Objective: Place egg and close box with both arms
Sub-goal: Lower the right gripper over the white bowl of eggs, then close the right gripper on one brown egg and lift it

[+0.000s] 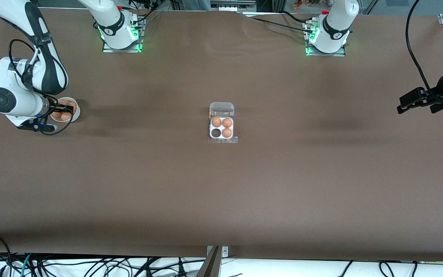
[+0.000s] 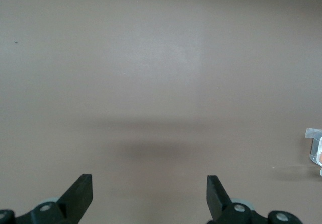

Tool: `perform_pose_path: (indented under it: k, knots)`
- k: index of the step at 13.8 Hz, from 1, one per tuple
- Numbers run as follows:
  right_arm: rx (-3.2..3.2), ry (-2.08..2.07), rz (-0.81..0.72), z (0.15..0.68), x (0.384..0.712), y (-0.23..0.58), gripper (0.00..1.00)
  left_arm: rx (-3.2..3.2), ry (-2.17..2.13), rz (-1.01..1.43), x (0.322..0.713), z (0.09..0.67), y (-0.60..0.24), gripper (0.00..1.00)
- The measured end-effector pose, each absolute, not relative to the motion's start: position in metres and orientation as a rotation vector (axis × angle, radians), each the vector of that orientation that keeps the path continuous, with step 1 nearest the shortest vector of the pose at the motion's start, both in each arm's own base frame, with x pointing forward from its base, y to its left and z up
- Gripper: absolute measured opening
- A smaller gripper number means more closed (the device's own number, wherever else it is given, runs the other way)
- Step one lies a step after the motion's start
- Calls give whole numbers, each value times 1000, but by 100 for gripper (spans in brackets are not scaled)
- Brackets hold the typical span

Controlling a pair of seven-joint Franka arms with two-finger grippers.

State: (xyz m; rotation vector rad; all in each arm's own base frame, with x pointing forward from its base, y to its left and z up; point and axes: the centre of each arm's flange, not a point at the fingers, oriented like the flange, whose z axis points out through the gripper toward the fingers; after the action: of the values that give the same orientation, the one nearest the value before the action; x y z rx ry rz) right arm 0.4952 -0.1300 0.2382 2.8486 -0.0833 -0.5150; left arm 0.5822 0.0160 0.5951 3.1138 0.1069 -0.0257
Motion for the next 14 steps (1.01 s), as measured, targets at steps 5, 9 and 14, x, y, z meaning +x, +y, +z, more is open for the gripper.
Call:
perform_pose_path:
  k: [5, 9, 14]
  knots:
    - [2837, -79, -558, 224, 492, -131, 81, 3114, 107, -26, 582, 595, 16, 100]
    - [2835, -82, -565, 222, 491, -132, 64, 3114, 107, -26, 582, 595, 16, 100]
    - [2833, -86, -571, 222, 490, -133, 49, 3114, 107, -26, 582, 595, 16, 100]
